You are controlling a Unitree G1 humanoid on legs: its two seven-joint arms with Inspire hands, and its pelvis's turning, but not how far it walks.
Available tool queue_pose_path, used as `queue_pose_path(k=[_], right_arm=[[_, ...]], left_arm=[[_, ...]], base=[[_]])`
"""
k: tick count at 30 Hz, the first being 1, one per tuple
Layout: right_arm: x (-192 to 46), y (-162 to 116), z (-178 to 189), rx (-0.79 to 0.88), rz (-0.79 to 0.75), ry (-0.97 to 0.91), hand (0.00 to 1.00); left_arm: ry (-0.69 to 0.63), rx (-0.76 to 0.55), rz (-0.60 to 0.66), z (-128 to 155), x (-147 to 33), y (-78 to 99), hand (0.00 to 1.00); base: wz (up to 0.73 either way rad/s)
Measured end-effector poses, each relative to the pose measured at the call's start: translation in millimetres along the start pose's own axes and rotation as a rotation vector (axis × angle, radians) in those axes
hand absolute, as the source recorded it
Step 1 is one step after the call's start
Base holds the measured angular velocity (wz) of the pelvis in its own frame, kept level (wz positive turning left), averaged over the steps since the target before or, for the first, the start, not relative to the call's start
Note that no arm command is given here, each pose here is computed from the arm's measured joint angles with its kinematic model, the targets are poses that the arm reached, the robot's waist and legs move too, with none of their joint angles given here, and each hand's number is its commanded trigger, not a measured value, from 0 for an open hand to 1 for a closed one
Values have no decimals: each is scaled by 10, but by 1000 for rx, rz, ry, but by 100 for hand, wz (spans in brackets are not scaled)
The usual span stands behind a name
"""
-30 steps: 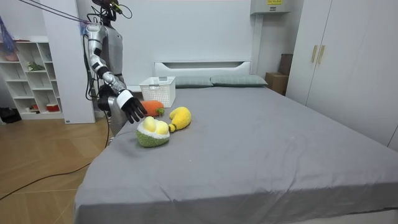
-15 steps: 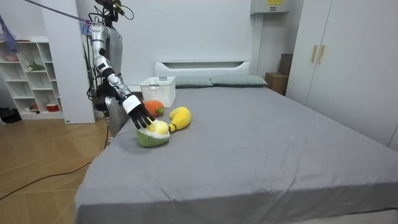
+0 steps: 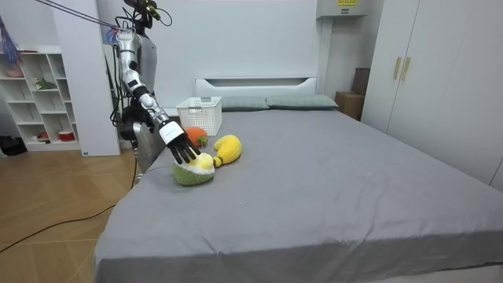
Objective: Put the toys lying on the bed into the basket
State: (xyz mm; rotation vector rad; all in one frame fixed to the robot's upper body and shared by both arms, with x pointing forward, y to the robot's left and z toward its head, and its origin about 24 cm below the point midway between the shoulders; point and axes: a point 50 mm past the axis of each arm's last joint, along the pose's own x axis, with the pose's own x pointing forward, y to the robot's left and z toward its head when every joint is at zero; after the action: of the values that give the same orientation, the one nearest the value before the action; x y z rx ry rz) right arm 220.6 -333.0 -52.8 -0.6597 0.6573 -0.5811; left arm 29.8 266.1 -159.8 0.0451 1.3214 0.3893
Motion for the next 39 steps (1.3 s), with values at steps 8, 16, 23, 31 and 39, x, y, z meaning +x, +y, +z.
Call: queue_pose_path(k=[8, 16, 23, 31, 39], right_arm=[[-16, 71, 11, -78, 45, -24, 0], [3, 60, -33, -157, 72, -14, 0], [62, -5, -42, -220, 113, 26, 54], [73, -63, -126, -272, 129, 60, 100], [78, -97, -163, -311, 133, 74, 100]], left_arm=[[-18, 10, -17, 72, 9, -52, 0], [-18, 23, -26, 77, 10, -64, 0], [-17, 28, -40, 89, 12, -44, 0], [-21, 29, -52, 164, 27, -42, 0], [-38, 30, -57, 255, 37, -69, 0]], base=[[1], [1], [6], [0], [2]])
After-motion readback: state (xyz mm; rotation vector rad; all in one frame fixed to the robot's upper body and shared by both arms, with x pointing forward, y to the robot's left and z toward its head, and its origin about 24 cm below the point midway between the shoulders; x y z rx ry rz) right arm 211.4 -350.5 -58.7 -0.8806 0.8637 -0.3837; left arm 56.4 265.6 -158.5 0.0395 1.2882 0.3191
